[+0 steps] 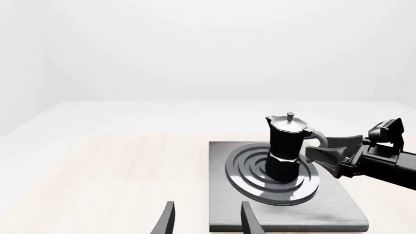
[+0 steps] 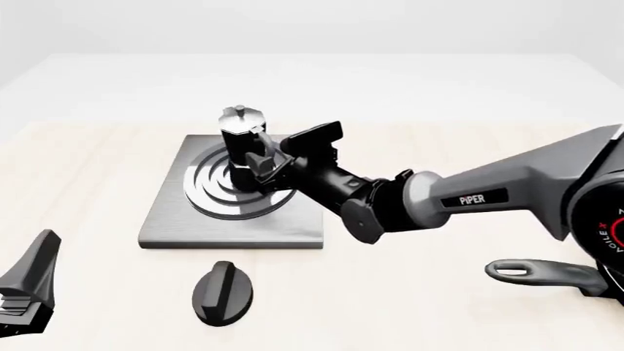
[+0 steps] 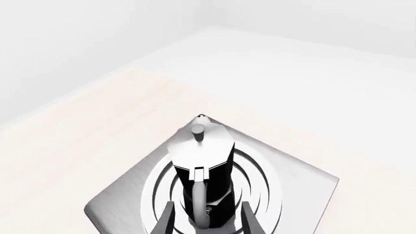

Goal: Put the moka pot on the stove.

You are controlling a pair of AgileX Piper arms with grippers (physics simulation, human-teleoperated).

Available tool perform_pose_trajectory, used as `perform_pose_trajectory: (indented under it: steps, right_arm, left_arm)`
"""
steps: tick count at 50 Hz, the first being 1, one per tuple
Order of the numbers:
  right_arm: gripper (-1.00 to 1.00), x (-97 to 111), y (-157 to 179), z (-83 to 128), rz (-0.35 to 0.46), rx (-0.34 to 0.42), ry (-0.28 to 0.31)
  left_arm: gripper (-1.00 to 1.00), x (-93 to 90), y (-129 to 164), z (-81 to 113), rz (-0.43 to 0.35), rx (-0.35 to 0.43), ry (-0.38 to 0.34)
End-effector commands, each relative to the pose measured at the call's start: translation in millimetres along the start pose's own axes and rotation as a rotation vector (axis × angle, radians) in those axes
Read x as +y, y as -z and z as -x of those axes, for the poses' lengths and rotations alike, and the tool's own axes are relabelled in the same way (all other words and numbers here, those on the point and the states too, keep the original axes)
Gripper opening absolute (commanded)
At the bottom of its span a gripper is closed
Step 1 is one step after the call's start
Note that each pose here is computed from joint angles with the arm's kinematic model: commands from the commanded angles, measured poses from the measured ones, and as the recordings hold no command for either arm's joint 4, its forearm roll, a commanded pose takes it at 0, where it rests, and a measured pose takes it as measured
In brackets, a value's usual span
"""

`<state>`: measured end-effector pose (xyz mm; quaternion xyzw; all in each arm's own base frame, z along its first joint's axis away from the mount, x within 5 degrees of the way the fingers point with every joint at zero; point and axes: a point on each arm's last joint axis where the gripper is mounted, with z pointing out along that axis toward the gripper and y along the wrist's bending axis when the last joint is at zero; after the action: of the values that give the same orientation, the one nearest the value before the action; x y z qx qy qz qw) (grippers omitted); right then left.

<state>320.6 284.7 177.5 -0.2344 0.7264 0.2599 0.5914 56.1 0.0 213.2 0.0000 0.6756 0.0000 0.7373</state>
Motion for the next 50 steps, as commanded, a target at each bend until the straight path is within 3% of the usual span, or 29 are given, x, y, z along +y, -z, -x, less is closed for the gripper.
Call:
perform_pose_trajectory:
  steps: [1, 50]
  right_arm:
    - [1.0, -1, 1, 1, -0.003, -0.002, 0.001]
    - [1.0, 5, 67, 40, 0.008, -0.07, 0.028]
  left_arm:
    - [1.0, 0.0, 0, 0.0, 0.0, 0.0, 0.0]
    - [1.0, 0.0, 0, 0.0, 0.0, 0.0, 0.0]
